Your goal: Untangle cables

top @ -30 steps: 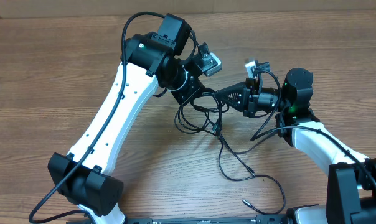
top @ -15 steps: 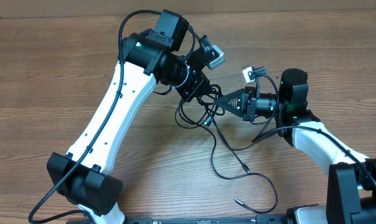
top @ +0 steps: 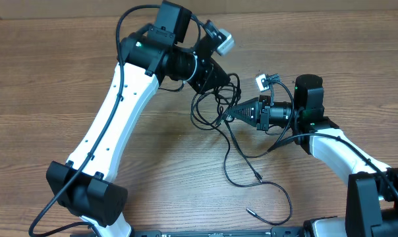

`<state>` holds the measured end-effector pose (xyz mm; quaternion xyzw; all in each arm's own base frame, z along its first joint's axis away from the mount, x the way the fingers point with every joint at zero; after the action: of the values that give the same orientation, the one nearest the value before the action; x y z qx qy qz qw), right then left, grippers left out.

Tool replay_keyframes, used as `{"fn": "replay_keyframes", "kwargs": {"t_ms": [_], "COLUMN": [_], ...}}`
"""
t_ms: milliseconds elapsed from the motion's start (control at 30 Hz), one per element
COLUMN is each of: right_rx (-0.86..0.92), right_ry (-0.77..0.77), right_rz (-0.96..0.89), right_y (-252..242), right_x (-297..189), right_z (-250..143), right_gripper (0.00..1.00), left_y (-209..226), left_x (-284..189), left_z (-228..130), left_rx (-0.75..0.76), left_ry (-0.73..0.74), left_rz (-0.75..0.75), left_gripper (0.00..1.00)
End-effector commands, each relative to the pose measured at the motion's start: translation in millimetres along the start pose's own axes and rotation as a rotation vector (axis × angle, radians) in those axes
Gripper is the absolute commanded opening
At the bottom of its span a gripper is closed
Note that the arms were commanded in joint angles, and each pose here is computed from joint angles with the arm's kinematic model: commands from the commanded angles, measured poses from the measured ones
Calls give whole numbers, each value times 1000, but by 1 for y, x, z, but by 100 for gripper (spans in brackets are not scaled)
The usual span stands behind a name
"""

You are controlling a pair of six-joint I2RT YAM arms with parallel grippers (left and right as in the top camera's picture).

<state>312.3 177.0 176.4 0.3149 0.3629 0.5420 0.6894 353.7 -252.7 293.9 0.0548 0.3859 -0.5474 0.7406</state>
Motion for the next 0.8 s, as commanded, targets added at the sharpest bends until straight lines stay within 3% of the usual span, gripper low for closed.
{"fn": "replay_keyframes", "kwargs": {"t_ms": [0, 133, 167, 200, 267, 300, 367, 500, 767], "right_rx": [-25, -30, -33, -40, -67, -82, -124, -216, -348], "right_ry": [-10, -12, -13, -15, -24, -29, -42, -71, -112], "right_rz": [-13, -12, -12, -11, -6, -3, 4, 18, 38], "right_y": [2, 2, 2, 3, 4, 6, 9, 16, 27], "right_x": [0, 0, 0, 0, 0, 0, 0, -1, -2], "right_z": [4, 5, 5, 6, 9, 11, 16, 25, 38], "right_gripper": [4, 5, 11, 21, 63, 71, 77, 78, 70], "left_y": [3, 2, 1, 0, -3, -4, -8, -15, -29], "left_x": [-18, -18, -18, -18, -18, -18, -18, -20, -19], "left_z": [12, 9, 6, 3, -4, -7, -16, -30, -37], "left_rx": [-117, -107, -93, -83, -55, -43, 0, 67, 108], "left_ry": [-64, -51, -38, -27, 6, 18, 55, 111, 132], "left_rz": [35, 33, 29, 26, 14, 10, -7, -40, -112], "left_gripper": [4, 4, 4, 4, 4, 4, 4, 5, 4]}}
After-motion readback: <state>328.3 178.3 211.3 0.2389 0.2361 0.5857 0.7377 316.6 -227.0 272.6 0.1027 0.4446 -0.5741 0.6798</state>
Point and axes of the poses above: each gripper's point midway between its finger pads, its own x axis out along the fingers, its own y axis along the line the jaws close on, z = x × y, the point moved 3 cm from there along -x, back along the fingers, and after that the axes turned 9 degrees about x, right-handed, at the moved point
